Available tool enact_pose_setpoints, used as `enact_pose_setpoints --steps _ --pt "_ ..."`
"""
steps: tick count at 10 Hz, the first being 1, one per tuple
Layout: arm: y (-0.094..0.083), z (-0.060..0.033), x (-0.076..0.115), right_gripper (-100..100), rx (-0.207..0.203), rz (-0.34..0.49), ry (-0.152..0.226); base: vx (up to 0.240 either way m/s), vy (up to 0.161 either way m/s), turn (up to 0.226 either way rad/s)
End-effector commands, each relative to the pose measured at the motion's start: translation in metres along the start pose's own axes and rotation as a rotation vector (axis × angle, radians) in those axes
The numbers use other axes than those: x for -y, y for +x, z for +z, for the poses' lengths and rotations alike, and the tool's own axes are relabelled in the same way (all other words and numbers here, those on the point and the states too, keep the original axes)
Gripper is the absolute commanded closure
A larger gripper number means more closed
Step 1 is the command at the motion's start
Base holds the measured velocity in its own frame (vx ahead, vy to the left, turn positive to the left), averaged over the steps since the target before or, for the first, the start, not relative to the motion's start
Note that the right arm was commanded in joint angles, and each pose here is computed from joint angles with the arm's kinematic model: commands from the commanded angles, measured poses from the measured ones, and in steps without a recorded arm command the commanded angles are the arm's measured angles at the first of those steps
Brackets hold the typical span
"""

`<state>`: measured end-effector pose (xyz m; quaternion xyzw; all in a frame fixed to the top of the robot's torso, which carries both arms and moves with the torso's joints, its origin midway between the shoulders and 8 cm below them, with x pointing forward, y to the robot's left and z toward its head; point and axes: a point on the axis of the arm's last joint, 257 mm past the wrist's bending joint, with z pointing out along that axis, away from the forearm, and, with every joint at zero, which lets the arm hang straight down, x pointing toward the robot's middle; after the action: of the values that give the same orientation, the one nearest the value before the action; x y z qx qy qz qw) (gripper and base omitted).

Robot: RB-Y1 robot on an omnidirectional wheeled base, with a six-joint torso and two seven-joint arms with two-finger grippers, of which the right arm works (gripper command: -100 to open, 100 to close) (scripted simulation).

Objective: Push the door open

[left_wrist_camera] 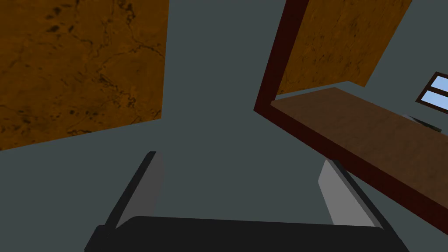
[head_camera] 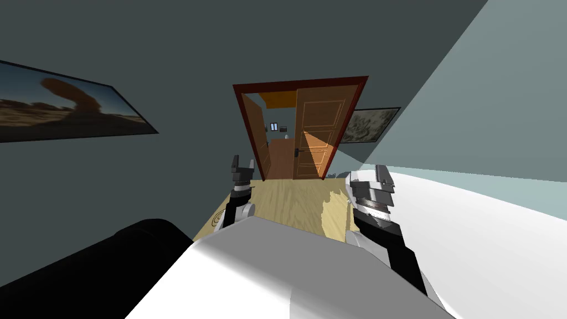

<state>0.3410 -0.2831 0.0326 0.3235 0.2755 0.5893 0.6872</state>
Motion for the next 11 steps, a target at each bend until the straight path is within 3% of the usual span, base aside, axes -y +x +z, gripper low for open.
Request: enact_pose_setpoints --steps 1,2,11 --pt "0.003 0.0002 0.014 -100 -0.013 -0.003 0.020 0.003 -0.011 0.045" --pt "0.003 0.0002 0.014 -100 -0.013 -0.003 0.020 0.134 0.005 0.017" --pt "0.013 -0.0001 0.079 -100 -0.060 -0.017 0.120 0.132 -0.002 0.028"
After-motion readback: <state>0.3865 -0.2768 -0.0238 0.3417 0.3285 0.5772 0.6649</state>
